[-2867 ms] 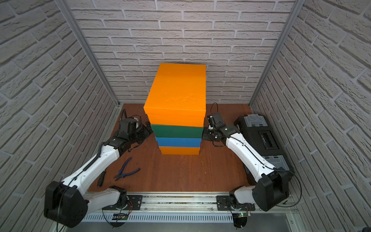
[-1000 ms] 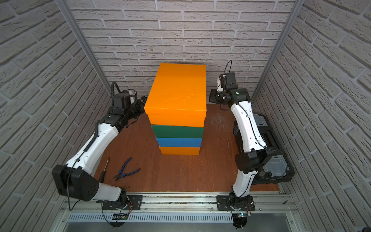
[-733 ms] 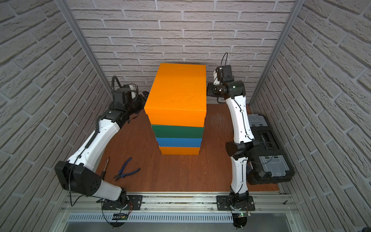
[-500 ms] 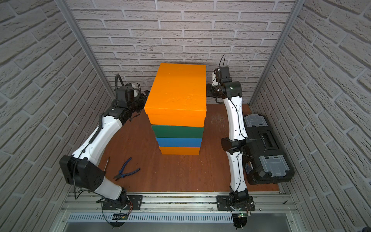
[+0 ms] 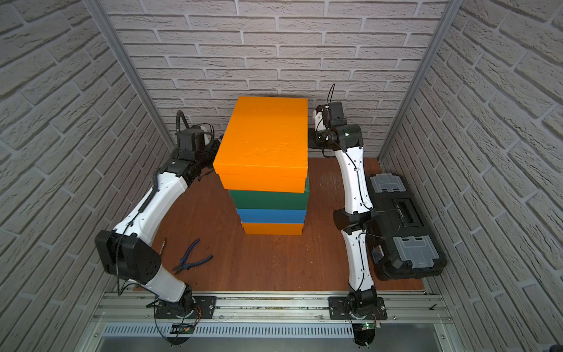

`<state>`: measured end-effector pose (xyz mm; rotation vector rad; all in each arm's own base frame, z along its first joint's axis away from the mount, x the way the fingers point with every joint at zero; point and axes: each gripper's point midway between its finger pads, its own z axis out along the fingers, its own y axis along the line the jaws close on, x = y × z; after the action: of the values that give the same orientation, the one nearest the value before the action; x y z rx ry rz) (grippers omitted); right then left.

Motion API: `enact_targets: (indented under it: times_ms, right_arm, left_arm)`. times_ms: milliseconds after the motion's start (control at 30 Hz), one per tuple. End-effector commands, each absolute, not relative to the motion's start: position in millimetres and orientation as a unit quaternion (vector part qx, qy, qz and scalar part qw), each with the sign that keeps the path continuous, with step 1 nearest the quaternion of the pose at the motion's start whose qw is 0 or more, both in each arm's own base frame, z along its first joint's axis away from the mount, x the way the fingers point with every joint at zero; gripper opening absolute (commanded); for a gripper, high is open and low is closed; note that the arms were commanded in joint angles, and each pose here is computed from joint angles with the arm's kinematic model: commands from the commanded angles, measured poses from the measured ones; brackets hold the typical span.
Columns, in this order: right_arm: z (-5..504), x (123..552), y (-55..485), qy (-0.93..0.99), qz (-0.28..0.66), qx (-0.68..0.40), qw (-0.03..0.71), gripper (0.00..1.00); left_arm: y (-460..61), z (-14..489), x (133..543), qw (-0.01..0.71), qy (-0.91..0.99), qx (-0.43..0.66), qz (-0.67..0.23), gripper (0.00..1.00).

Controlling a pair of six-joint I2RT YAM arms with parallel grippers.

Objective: Stack the shoeboxes
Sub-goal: Adjust the shoebox.

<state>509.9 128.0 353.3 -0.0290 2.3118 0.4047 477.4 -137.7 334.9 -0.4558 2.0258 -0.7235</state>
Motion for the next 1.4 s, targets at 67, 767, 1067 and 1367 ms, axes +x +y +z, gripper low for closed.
enact_targets:
  times_ms: [67,767,1067,1367]
  right_arm:
    - [386.6,504.2,129.4,0.887,0.157,-0.024,0.433,0.13]
    - [386.3,502.7,141.3,0.886,0.193,-0.012,0.422,0.13]
    - [385.3,504.2,148.0,0.885,0.188,-0.018,0.426,0.13]
    - [390.3,512.4,139.1,0.878,0.185,-0.007,0.441,0.14]
  left_arm:
    - [-149.4,356.8,475.5,0.47,0.807,-0.165,-0.316,0.98]
    - [-154.5,368.2,478.6,0.477,0.809,-0.15,-0.309,0.98]
    - [-157.5,361.8,489.9,0.465,0.813,-0.15,-0.317,0.98]
    - [-167.7,359.0,485.9,0.461,0.813,-0.143,-0.326,0.98]
